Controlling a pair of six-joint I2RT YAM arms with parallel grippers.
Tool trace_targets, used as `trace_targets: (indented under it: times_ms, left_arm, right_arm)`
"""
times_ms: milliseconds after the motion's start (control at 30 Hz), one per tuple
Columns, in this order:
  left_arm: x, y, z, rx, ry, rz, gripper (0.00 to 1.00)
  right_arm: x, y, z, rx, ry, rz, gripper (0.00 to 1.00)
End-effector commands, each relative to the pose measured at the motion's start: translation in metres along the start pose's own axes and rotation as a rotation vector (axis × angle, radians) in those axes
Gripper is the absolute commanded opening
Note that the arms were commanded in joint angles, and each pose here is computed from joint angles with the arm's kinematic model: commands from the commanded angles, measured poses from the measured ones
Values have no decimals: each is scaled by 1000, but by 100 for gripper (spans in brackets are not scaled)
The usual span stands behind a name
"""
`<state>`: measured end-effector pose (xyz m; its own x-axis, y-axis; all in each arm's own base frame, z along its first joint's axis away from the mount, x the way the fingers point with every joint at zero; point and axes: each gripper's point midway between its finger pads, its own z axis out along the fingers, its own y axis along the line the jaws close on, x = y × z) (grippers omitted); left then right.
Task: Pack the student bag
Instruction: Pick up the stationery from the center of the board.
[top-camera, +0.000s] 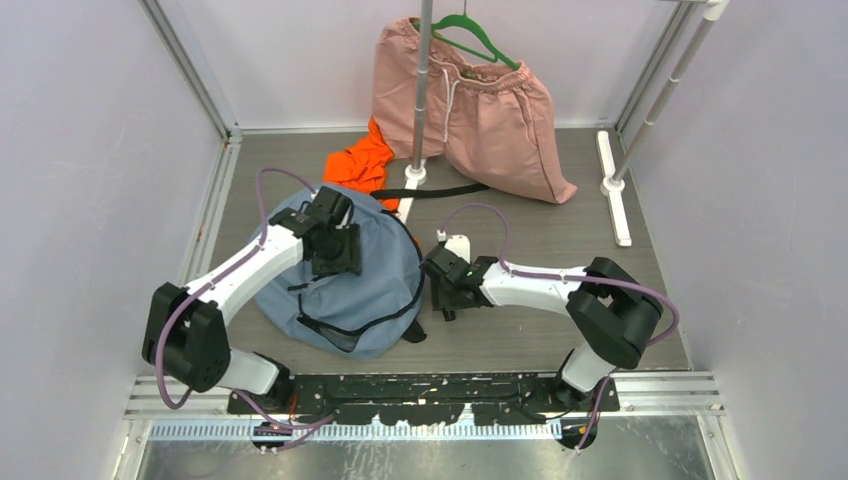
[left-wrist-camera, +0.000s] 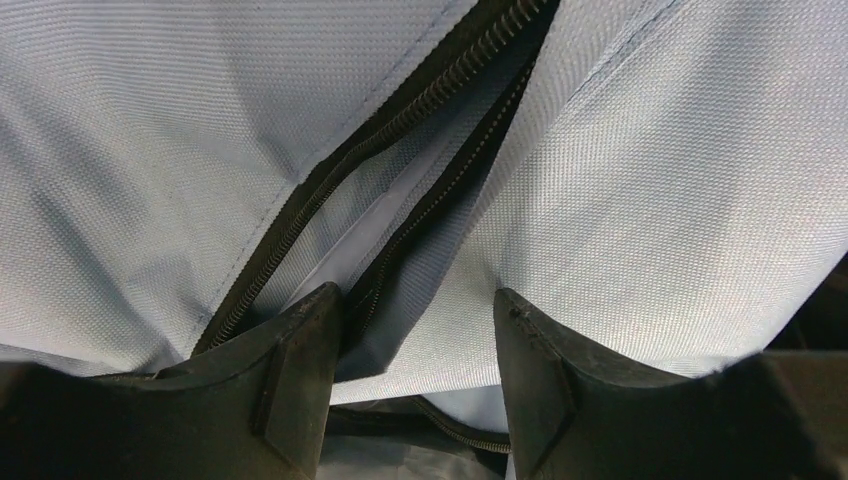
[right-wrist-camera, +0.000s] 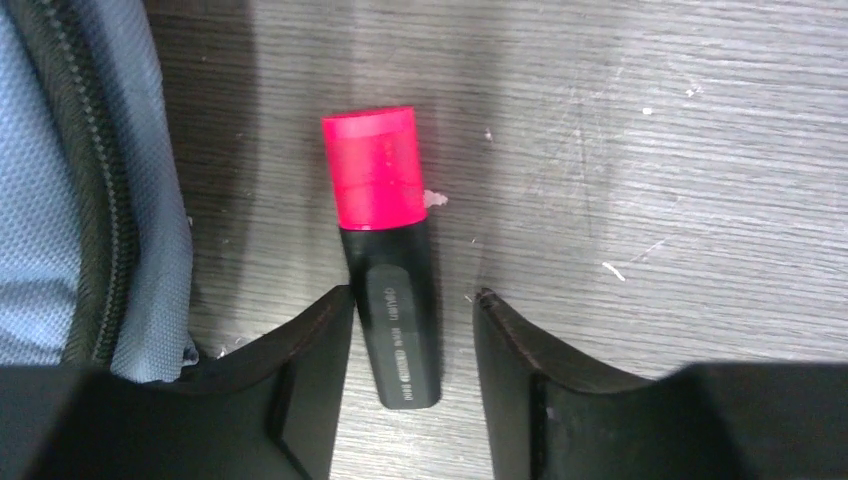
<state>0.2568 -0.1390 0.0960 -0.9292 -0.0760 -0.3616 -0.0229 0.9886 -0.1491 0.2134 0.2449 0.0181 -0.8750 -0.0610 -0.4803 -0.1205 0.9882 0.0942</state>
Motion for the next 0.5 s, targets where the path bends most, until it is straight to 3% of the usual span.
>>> trace_targets:
  times_ms: [0,133,200,300,467]
  left_arm:
    - [-30,-24,-26,108,-111,-7,57]
    - [-54,-32,-67,167,-234,18,57]
    - [-63,-30,-81,179,-280,12,57]
    - [-70,-20,-86,158,-303,-18,49]
    - [-70,22,-64,65,-272,-188,38]
  right_arm:
    - [-12,2,4,-12,-26,49,49]
    - [-14,5,1,-45,-40,48,33]
    - [-16,8,0,-59,-44,45,19]
    - [-19,10,-4,-82,-64,43,3]
    - [-27,8,-18,-96,-95,40,1]
